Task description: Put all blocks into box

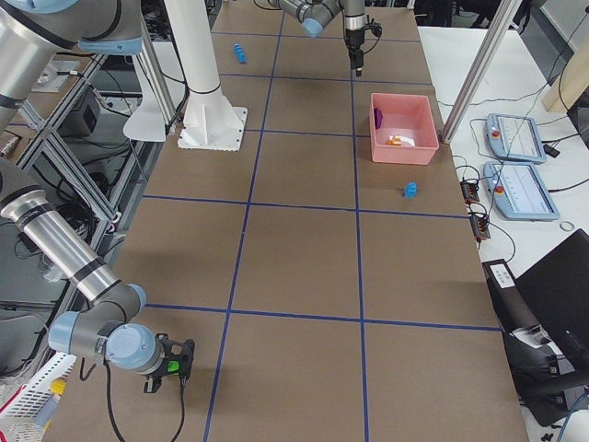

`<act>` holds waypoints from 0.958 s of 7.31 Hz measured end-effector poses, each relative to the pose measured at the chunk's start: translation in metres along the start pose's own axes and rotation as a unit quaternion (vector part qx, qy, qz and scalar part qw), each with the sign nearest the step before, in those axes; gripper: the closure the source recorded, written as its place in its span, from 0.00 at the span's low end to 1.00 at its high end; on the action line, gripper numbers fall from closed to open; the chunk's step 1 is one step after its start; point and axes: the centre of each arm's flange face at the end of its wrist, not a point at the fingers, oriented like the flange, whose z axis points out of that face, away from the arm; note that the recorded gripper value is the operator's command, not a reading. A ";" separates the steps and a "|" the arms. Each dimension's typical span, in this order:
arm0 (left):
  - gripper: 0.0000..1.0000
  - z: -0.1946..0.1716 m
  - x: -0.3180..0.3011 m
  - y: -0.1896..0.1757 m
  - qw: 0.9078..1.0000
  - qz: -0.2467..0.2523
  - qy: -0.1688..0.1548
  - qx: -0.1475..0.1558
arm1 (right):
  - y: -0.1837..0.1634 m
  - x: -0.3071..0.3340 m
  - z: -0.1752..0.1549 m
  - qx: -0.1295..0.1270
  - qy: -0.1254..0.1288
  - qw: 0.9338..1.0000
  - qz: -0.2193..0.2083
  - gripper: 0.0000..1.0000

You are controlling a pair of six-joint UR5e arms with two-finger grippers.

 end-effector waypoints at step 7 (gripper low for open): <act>0.00 -0.030 -0.242 0.180 0.945 0.302 -0.102 -0.080 | -0.400 -0.250 -0.117 0.071 -0.070 0.993 0.058 1.00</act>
